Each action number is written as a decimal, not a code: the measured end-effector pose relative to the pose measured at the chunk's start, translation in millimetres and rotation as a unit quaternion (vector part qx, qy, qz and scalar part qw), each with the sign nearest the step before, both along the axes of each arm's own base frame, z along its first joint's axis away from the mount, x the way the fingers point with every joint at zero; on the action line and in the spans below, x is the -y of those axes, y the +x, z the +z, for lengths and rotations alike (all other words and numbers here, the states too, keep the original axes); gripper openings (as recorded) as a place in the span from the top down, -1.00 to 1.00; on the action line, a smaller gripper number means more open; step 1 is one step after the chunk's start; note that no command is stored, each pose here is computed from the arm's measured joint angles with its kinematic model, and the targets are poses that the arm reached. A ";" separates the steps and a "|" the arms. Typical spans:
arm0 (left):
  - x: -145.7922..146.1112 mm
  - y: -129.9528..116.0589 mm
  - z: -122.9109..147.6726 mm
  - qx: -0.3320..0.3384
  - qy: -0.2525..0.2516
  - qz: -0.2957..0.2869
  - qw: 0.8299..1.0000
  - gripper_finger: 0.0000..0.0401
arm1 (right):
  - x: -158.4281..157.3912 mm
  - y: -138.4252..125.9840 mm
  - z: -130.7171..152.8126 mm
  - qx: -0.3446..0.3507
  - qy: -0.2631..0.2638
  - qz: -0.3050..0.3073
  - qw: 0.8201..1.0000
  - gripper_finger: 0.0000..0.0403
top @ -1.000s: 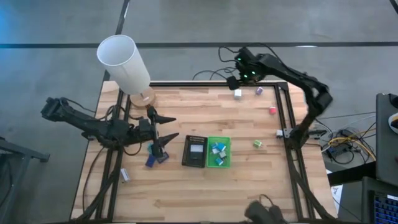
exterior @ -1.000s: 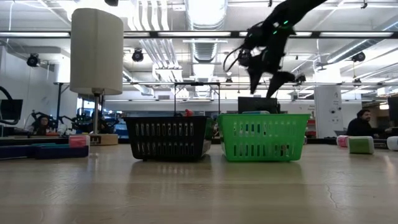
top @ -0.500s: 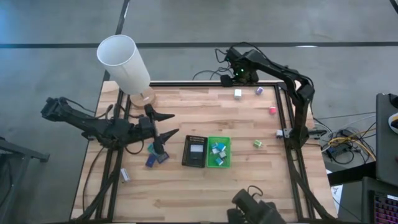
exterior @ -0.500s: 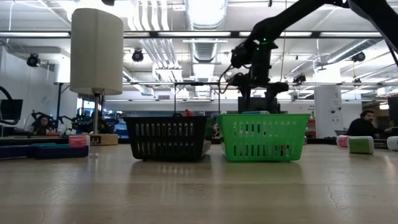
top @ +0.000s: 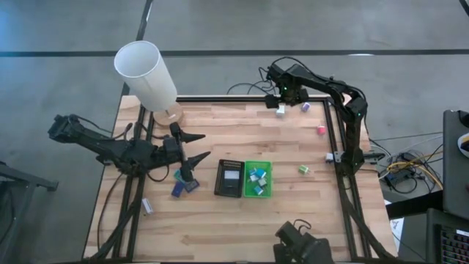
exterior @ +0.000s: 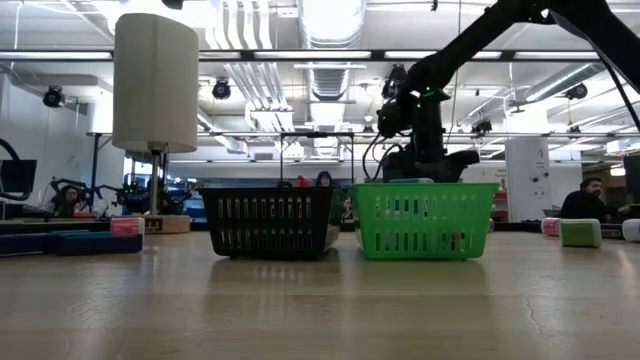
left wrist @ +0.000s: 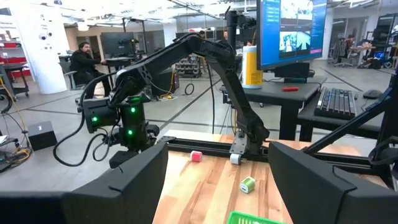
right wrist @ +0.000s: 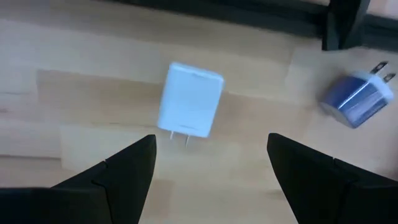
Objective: Pick & Place Office items
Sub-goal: Put the white charger adapter into the green basket
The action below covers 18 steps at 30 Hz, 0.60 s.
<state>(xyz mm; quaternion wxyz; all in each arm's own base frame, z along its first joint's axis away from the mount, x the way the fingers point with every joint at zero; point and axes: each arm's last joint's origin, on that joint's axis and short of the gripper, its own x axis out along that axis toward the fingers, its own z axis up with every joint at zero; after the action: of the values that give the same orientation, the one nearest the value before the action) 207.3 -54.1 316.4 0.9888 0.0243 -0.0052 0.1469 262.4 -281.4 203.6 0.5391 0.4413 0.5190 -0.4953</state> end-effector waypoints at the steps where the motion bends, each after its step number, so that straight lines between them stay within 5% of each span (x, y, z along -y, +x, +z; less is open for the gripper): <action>1: 0.0 0.0 -0.4 -0.002 0.001 0.000 1.000 -0.42 | 0.3 0.0 -1.4 0.003 0.000 0.000 1.000 -0.50; 18: 0.1 -0.3 -1.5 -0.008 -0.001 -0.001 1.000 -0.42 | 1.2 -2.5 -16.3 0.031 0.011 0.001 0.999 -0.50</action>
<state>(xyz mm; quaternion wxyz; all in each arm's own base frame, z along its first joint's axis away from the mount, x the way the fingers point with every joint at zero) 206.9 -54.2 314.9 0.9889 0.0248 0.0023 0.1461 259.9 -282.6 187.3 0.5503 0.4620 0.5080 -0.4750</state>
